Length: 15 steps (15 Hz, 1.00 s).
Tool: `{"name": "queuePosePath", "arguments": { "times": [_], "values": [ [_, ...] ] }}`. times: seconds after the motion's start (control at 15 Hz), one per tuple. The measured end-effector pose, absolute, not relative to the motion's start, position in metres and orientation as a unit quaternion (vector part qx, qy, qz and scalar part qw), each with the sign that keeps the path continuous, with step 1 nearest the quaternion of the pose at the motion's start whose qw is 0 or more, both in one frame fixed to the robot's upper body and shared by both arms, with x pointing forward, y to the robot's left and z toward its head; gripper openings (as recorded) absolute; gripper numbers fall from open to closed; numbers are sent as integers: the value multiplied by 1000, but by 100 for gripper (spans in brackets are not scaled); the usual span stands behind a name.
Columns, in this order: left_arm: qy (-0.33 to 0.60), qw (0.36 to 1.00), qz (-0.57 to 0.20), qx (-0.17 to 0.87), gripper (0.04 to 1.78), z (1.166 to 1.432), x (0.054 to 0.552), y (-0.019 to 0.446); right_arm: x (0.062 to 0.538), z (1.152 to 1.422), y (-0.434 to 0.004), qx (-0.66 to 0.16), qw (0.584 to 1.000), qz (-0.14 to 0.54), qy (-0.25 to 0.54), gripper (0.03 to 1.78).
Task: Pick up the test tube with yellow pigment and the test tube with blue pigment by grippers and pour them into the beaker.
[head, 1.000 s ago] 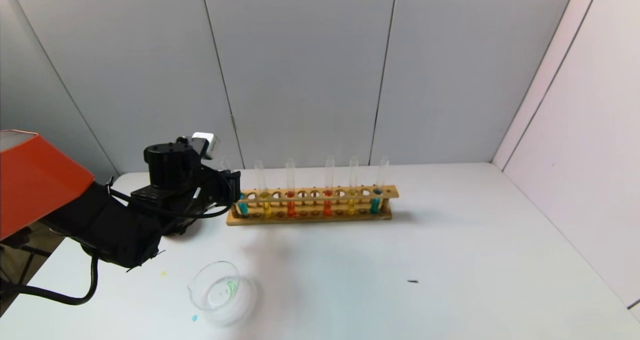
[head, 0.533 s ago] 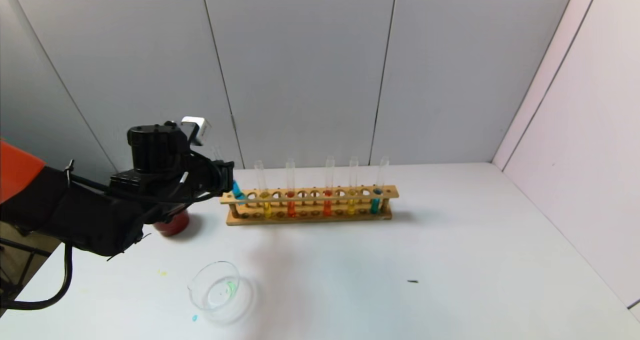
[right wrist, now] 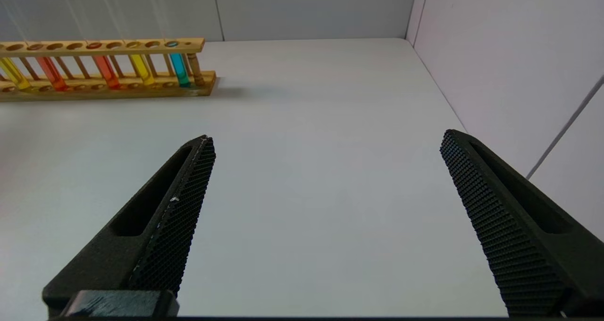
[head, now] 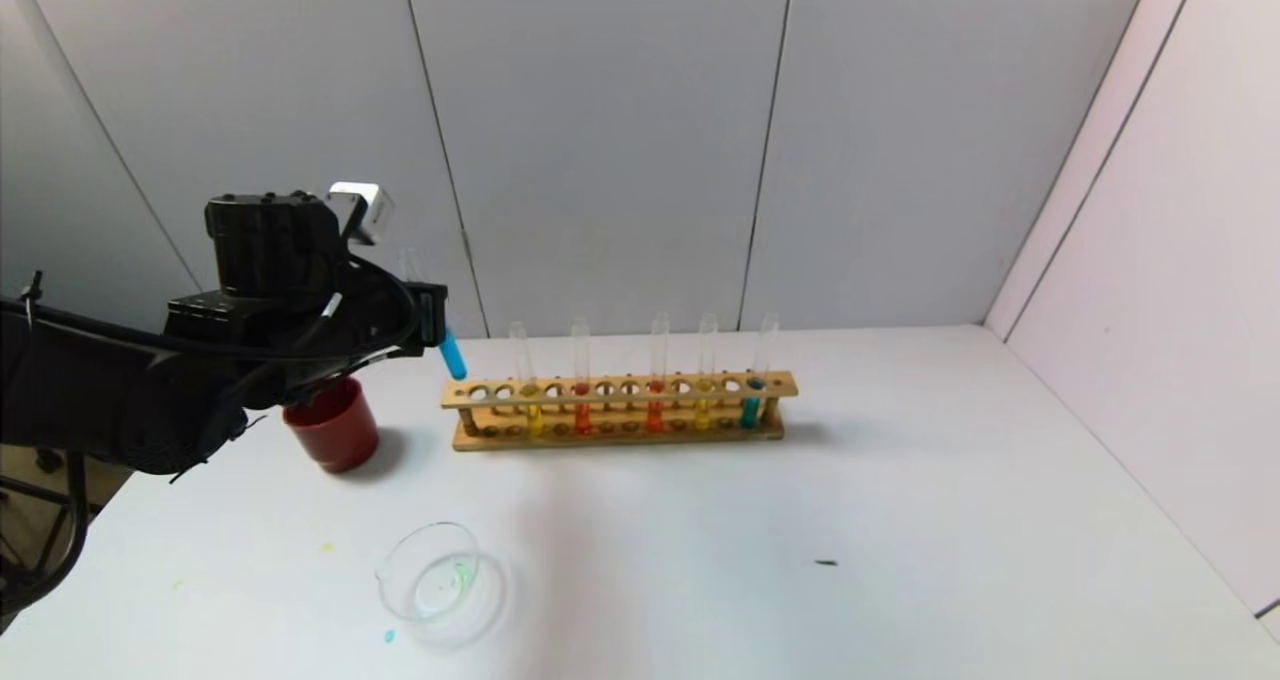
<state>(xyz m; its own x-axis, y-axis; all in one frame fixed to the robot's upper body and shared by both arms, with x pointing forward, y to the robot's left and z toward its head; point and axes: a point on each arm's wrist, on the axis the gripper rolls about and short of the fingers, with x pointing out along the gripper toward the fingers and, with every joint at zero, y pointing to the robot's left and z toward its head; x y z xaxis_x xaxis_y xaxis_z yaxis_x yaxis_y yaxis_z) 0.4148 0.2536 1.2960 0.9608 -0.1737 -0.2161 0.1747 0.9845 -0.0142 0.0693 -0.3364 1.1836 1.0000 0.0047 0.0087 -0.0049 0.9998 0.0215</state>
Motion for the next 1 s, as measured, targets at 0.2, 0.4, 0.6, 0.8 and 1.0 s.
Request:
{"name": "queuePosePath", "arguments": {
  "times": [0.2,0.4,0.6,0.8,1.0],
  "values": [
    [107,991,-85,4,31,1312,410,255,69,1184,-336,11,1000,3,-4,174],
    [114,989,-88,13,31,1326,396,258,69,1184,-336,11,1000,3,-4,174],
    [136,986,-90,25,31,1336,374,262,69,1184,-336,11,1000,3,-4,174],
    [174,979,-96,45,31,1333,344,267,69,1184,-336,11,1000,3,-4,174],
    [191,974,-92,75,31,1321,323,271,69,1184,-336,11,1000,3,-4,174]
  ]
}}
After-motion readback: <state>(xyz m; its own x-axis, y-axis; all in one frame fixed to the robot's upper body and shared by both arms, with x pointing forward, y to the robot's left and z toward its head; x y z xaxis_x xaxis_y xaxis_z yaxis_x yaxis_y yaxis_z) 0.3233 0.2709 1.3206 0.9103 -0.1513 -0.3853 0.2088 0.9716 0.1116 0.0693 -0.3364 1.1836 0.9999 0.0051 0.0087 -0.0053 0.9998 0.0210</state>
